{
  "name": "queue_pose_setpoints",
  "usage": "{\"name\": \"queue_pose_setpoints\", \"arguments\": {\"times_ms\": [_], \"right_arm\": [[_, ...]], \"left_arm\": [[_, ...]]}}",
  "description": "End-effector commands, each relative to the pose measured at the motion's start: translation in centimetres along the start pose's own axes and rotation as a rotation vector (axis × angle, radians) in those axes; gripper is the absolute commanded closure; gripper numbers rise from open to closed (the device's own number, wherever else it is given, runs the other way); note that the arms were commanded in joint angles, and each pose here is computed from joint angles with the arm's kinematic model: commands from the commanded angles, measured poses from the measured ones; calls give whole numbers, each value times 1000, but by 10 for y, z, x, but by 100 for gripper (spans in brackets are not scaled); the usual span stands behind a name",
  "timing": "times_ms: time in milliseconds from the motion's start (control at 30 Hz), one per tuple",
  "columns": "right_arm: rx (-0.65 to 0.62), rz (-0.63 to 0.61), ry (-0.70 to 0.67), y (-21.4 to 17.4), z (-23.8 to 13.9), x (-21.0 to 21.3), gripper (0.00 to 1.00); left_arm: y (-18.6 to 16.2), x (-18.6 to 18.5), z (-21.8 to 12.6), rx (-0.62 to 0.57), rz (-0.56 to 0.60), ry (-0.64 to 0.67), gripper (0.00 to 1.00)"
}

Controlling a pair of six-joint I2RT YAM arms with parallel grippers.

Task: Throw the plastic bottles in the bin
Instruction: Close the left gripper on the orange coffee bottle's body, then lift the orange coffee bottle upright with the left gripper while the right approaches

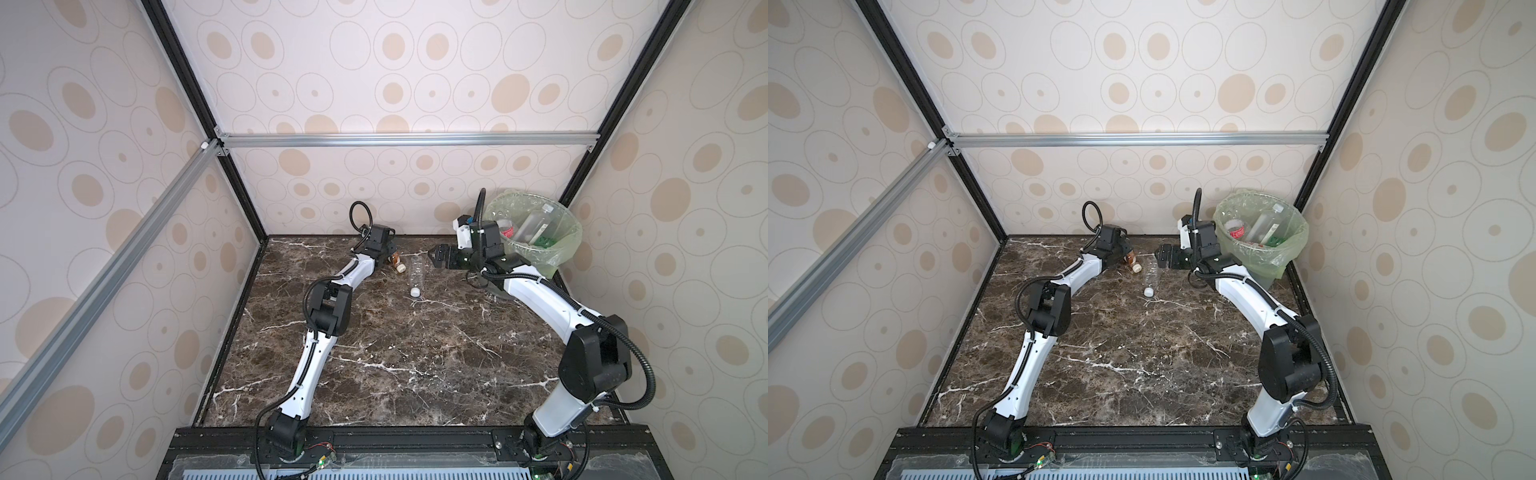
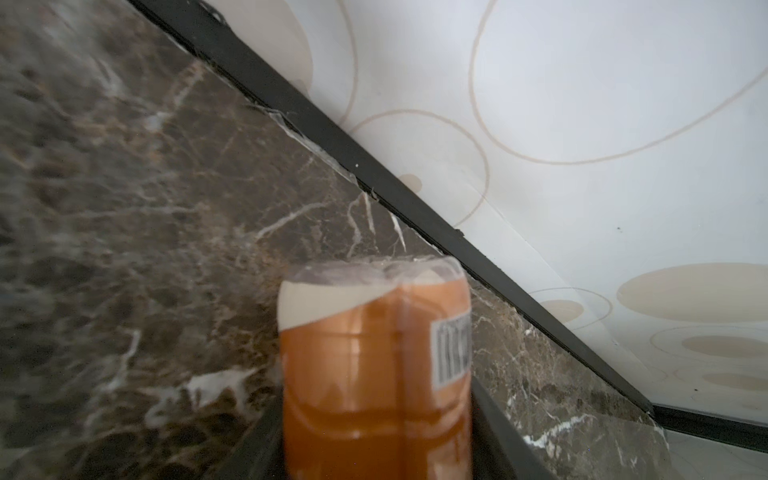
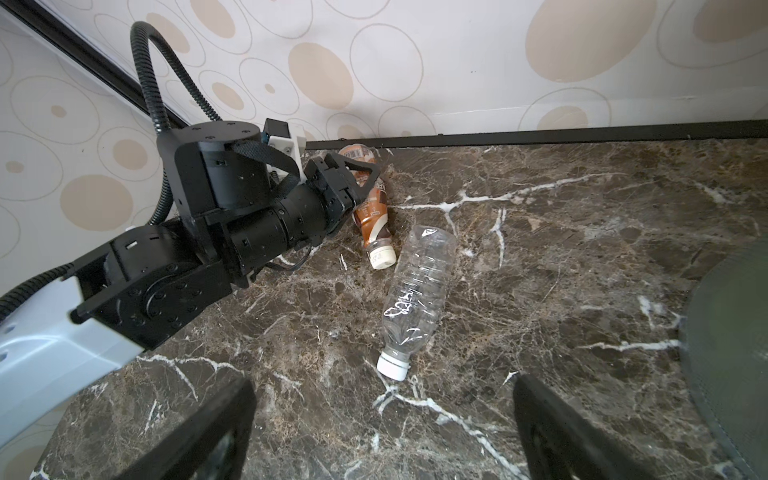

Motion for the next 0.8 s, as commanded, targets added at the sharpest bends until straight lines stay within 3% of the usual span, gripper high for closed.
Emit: {"name": "queue_pose_setpoints", "arguments": {"times_ms": [0, 367, 767], "right_arm": [[-13, 12, 8, 0, -8, 5, 0], [-8, 43, 67, -16, -19, 14, 0], [-48, 115, 153, -11, -22, 27, 0]], "left_arm": [[10, -13, -17, -10, 47, -44, 56], [18, -68, -83, 82, 150, -272, 54], [10, -112, -194, 91, 175, -510, 53]]}}
Point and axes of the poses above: each gripper's point midway between its finger pads, its own z axis out along the fingers, its own x axis along the line the jaws close on, y = z × x, the point moved 5 cm from there along -z, back along the fingers, and after that the axes turned 13 degrees about -z, right-handed, at the moved point
